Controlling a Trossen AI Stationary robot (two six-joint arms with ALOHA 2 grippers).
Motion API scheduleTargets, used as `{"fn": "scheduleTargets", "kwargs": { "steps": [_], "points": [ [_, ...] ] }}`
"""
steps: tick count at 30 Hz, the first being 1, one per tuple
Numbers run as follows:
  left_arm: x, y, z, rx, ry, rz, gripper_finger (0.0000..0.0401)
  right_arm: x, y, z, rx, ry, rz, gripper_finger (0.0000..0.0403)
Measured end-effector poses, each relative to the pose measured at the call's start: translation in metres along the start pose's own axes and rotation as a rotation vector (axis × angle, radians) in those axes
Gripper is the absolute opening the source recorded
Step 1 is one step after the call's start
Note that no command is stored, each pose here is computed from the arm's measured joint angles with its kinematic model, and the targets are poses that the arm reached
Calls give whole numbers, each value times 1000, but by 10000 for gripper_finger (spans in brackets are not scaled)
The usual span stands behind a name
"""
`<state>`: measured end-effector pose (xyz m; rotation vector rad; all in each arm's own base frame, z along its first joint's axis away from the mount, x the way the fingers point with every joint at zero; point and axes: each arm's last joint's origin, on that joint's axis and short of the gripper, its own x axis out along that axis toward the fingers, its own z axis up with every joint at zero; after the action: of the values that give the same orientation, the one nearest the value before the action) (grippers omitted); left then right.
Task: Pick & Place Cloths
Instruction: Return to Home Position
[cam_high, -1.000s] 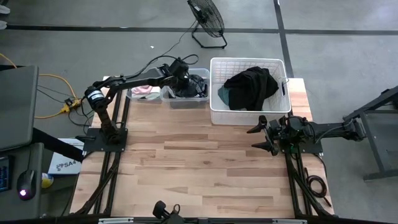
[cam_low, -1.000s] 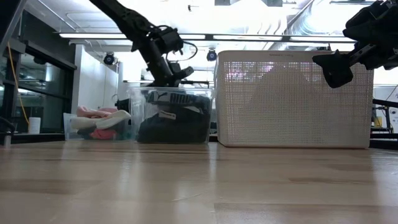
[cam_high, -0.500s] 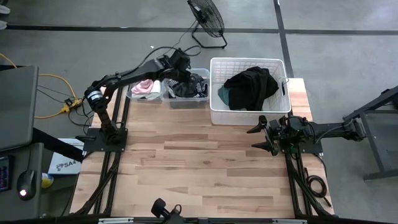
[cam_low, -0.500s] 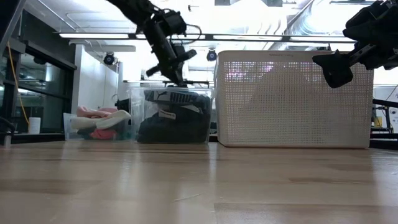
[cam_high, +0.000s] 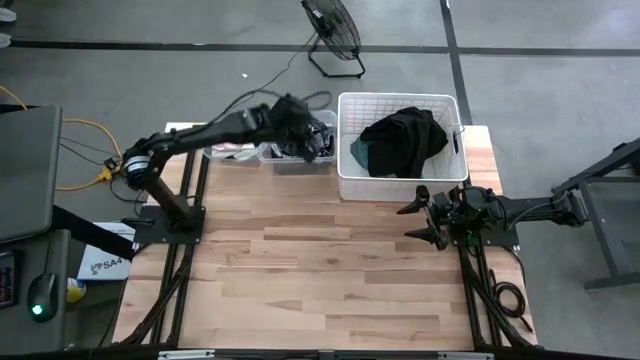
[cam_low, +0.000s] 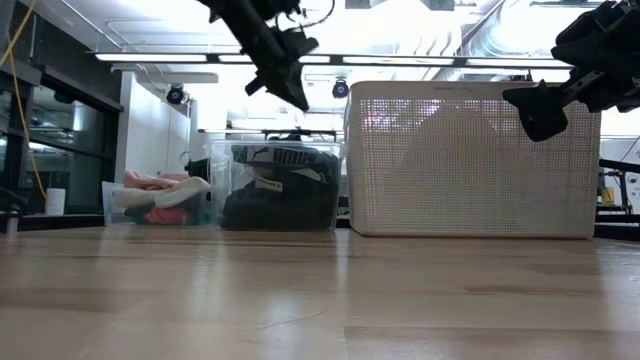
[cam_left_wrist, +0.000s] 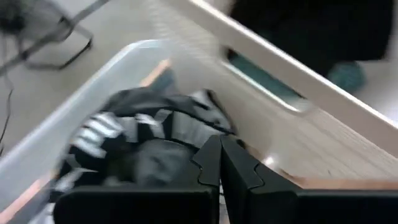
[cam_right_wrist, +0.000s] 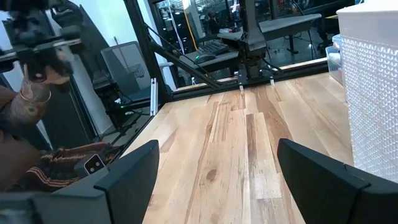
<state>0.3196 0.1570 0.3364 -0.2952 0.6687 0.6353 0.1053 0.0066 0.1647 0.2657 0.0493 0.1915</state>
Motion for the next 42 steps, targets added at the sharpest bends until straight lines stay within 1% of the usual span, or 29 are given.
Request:
{"fn": "scheduleTargets", "kwargs": {
  "steps": [2,4,7,11,15,17,21,23,26,32,37,42],
  "points": [
    [-5,-11,-11,36,-42,-46,0,0,0,0,0,0,0,318],
    [-10,-21,-23,53,-102,-116,0,0,0,0,0,0,0,318],
    [-19,-36,-46,122,-186,-228,0,0,0,0,0,0,0,318],
    [-32,-47,-82,208,-263,-332,0,0,0,0,0,0,0,318],
    [-45,-49,-112,249,-344,-396,0,0,0,0,0,-1,1,318],
    [-50,-44,-126,261,-357,-443,0,0,0,0,0,0,1,318],
    [-62,-35,-148,311,-400,-606,0,0,0,0,0,-1,0,318],
    [-66,-30,-161,337,-419,-653,0,0,0,0,0,0,0,318],
    [-74,-20,-178,352,-460,-662,0,0,0,0,0,2,1,318],
    [-85,0,-214,330,-564,-654,0,0,0,-1,2,9,-2,318],
    [-84,12,-243,294,-586,-661,0,0,0,-1,1,7,-1,318],
    [-82,20,-264,269,-656,-677,0,0,0,-1,1,6,-1,318]
  ]
}}
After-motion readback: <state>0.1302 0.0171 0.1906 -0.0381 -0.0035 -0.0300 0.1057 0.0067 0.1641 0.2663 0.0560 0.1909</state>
